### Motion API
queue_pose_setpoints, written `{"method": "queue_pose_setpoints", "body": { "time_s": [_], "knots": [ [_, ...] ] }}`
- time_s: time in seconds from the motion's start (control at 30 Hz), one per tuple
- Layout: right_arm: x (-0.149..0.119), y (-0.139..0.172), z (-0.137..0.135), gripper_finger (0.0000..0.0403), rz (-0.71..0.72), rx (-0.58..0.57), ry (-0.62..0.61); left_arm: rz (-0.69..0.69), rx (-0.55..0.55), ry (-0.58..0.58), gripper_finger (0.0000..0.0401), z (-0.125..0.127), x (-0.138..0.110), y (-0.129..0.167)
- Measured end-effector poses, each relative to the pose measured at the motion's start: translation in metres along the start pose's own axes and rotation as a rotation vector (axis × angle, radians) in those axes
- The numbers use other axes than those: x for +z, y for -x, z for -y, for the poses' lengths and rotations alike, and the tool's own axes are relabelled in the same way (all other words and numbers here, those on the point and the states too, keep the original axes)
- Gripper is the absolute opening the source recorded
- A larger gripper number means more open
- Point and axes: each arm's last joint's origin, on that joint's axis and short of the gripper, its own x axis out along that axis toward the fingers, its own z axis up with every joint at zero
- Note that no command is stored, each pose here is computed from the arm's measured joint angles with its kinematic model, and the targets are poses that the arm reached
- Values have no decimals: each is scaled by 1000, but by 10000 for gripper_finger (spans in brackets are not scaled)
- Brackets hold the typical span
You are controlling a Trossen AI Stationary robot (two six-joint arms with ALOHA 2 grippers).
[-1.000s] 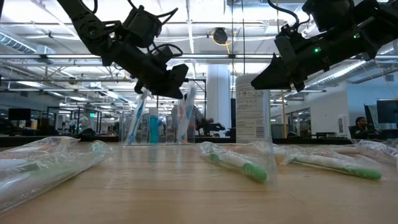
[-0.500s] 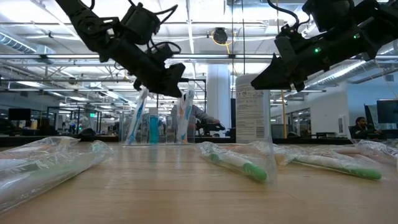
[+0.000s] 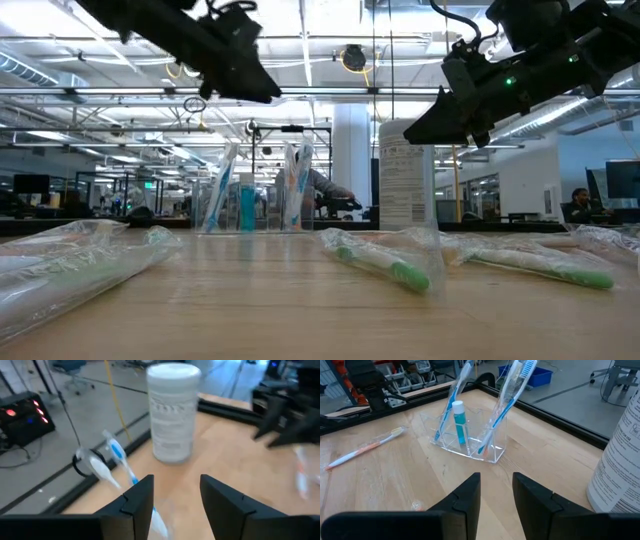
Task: Pick & Place toothbrushing station
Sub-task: Put the orange toothbrush into the transparent organizer
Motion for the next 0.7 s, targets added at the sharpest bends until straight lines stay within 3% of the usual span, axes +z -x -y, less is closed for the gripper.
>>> {"method": "queue_pose_setpoints", "body": {
  "time_s": [0.2,0.47,0.7],
  "knots": [
    [0,0,-1,105,-8,26,-12,-138,-56,49,168,10,-8,30],
    [0,0,-1,105,-7,24,-11,-518,-158,249,168,24,-40,54],
    [12,0,-2,105,109,36,90,-775,-56,220,168,28,-66,69]
  ]
}}
